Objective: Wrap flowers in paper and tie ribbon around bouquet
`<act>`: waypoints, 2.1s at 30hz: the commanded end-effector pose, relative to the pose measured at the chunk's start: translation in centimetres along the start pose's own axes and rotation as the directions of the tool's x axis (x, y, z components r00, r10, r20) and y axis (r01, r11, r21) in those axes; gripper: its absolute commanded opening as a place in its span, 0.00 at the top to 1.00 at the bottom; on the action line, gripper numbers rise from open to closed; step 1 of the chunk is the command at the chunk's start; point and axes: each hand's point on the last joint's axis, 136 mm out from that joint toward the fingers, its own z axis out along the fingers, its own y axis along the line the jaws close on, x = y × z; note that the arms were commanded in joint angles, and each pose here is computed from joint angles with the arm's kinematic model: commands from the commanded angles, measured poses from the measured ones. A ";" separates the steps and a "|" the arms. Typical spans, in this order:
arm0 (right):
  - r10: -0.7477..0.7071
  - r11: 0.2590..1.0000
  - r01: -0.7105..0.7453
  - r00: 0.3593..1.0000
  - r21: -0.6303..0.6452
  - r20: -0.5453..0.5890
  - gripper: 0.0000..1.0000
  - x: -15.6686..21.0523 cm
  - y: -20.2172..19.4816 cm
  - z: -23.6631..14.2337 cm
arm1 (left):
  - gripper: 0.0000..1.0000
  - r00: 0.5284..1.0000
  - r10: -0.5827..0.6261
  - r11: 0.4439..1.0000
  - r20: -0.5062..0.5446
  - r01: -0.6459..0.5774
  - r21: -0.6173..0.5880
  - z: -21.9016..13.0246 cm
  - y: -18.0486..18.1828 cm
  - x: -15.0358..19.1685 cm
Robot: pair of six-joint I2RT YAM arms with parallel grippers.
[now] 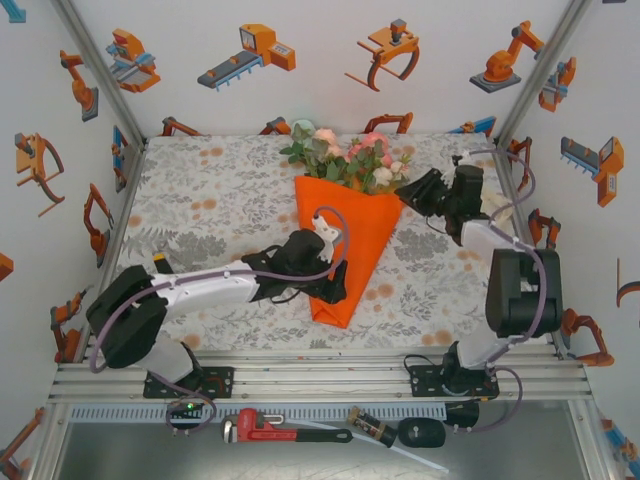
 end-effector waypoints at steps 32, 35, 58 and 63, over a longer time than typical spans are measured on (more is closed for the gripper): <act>0.132 0.986 -0.121 0.986 0.115 -0.100 0.72 6.7 -8.9 4.5 | 0.65 0.979 -0.109 0.985 -0.172 0.083 -0.150 3.1 5.1 9.0; 0.134 0.983 -0.125 0.989 0.137 -0.059 0.72 4.7 -10.1 5.5 | 0.65 0.980 -0.108 0.985 -0.168 0.083 -0.151 2.9 5.2 9.0; -0.037 0.997 0.034 0.999 0.070 0.035 0.64 -1.2 -0.4 1.4 | 0.35 0.975 -0.096 0.982 0.202 0.125 -0.138 -2.8 4.8 -4.7; -0.102 0.985 0.114 0.990 0.131 -0.093 0.63 7.8 -0.6 -1.2 | 0.33 0.910 -0.198 0.909 0.364 0.309 -0.281 -5.1 13.1 -10.0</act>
